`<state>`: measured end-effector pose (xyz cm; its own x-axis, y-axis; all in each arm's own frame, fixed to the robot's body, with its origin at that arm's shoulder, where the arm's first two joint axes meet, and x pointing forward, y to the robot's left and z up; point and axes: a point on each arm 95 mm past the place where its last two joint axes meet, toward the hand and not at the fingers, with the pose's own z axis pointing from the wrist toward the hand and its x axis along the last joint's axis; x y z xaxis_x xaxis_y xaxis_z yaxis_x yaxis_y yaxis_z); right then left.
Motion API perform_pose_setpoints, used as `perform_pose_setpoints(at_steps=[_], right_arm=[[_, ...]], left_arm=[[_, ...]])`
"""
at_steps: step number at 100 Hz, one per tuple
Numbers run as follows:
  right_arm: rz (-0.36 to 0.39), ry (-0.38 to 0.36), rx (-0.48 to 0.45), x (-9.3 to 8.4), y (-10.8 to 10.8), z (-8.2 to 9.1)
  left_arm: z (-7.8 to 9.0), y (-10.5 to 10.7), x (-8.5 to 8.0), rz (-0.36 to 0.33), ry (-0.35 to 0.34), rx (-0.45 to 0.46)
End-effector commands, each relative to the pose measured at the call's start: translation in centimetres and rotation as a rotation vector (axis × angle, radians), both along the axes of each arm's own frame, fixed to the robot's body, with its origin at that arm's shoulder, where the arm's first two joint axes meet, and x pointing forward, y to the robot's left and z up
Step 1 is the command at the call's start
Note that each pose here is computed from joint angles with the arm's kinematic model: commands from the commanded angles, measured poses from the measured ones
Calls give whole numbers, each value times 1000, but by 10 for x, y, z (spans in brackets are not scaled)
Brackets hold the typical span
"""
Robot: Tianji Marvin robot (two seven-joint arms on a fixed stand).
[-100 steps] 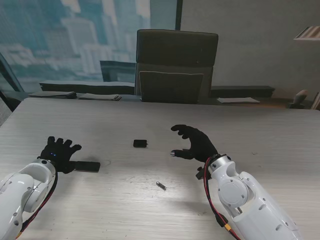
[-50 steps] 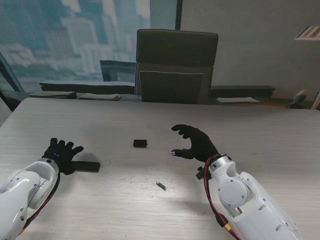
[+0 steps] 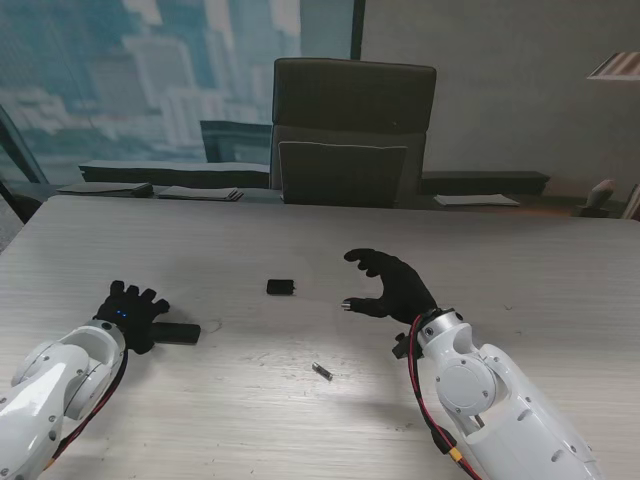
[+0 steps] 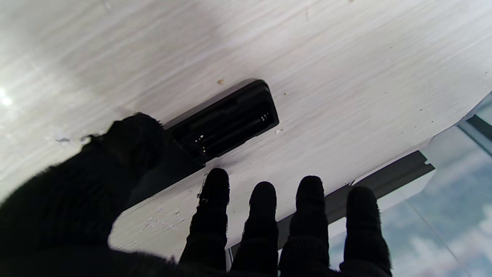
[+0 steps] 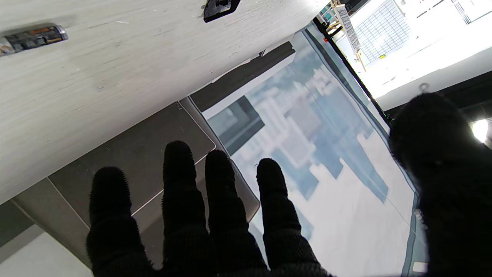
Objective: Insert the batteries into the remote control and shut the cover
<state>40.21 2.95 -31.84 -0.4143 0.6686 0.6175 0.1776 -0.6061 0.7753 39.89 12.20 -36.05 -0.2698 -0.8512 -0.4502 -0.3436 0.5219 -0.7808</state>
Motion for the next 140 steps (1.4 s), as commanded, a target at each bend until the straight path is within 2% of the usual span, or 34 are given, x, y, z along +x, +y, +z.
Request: perform_pose_setpoints(at_steps=[1, 36, 48, 79, 96, 113, 140], right_arm=[[8, 13, 4, -3, 3, -2], [2, 8, 12, -3, 3, -2], [-3, 8, 12, -3, 2, -1], [-11, 9, 17, -2, 2, -1], [-15, 4, 20, -3, 1, 0], [-18, -4, 45, -1, 2, 3], [-26, -4, 76, 1, 1, 4]], left_arm=[[-19, 1, -11, 9, 55, -2], [-38, -3, -22, 1, 56, -26], [-40, -3, -23, 6, 49, -36], [-37, -16, -10, -8, 40, -77], [-32, -35, 4, -45, 34, -90], [-27, -64, 17, -99, 65, -101], [-22, -115, 25, -174, 114, -145]])
